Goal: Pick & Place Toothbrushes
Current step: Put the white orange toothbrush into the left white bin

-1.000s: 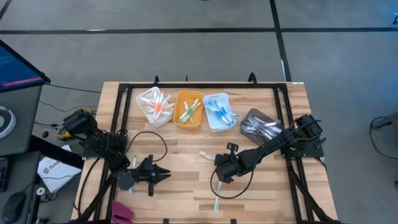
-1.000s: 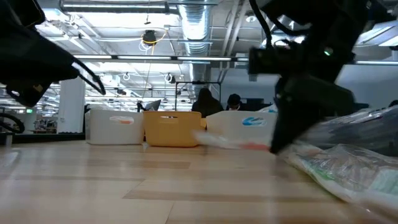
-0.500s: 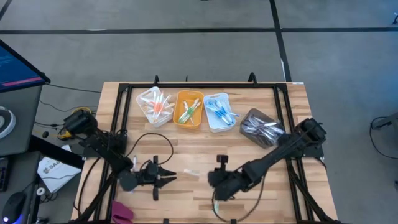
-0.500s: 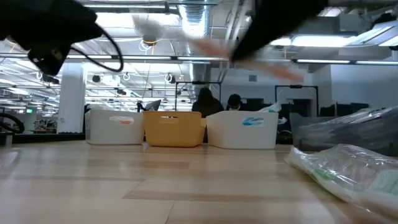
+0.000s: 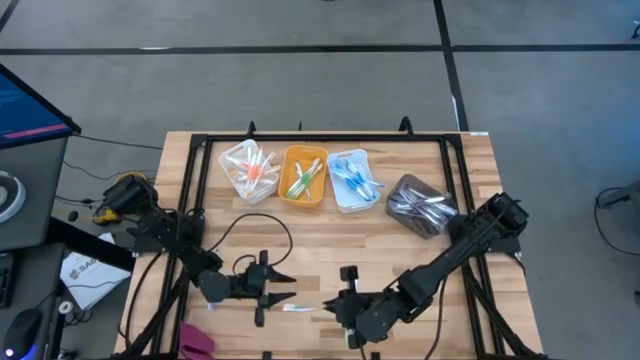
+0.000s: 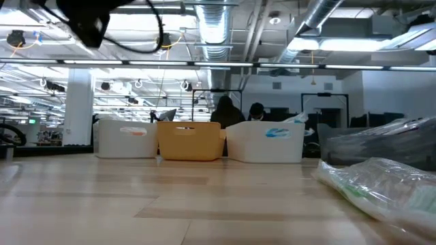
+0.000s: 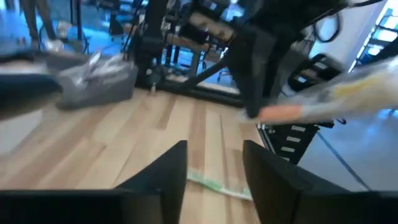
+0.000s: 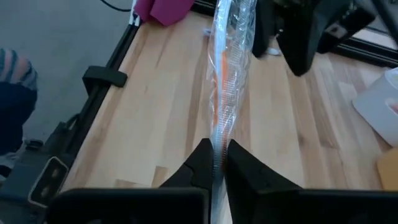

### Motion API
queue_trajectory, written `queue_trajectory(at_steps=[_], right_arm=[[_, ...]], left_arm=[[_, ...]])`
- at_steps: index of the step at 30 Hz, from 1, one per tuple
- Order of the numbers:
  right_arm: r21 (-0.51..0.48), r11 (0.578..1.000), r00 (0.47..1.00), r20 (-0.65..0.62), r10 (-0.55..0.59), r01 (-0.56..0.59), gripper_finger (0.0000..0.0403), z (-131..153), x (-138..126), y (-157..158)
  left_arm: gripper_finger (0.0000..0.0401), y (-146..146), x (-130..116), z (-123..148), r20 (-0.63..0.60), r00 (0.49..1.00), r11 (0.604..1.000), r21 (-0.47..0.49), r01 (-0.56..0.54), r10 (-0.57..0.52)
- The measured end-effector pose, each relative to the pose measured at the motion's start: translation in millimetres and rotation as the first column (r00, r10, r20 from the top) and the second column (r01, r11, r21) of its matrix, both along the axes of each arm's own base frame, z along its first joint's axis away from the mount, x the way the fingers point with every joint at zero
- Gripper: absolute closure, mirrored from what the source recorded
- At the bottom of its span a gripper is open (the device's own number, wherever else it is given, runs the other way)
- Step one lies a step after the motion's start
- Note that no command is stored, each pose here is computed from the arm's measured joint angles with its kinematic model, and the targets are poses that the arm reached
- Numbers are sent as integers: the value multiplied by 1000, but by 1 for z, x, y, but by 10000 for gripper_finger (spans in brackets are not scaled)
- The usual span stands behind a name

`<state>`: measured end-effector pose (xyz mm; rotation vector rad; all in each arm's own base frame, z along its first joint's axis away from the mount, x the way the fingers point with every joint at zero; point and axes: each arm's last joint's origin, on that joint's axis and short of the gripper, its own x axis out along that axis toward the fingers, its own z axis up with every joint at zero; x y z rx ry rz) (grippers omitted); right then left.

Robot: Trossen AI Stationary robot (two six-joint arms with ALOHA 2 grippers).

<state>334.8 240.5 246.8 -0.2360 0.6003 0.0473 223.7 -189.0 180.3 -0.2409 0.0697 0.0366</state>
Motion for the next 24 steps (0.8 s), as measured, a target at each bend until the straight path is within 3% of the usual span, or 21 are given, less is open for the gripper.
queue_trajectory(at_steps=[5, 10, 20, 24], right_arm=[[-11, 1000, 1000, 5, -2, 2, 377, 1, 2, -3], [-2, 1000, 998, 62, 16, -16, 382, 12, 3, -2], [19, 1000, 997, 76, 20, -21, 377, 13, 13, -12], [27, 1000, 997, 70, 11, -13, 380, 13, 16, -18]], left_arm=[[203, -10, 8, 17, 37, 993, 983, 152, 107, -114], [177, -15, 10, 23, 48, 982, 948, 273, 164, -183], [187, -6, 17, 26, 76, 984, 960, 246, 135, -158], [195, -1, 23, 29, 104, 969, 961, 190, 200, -222]])
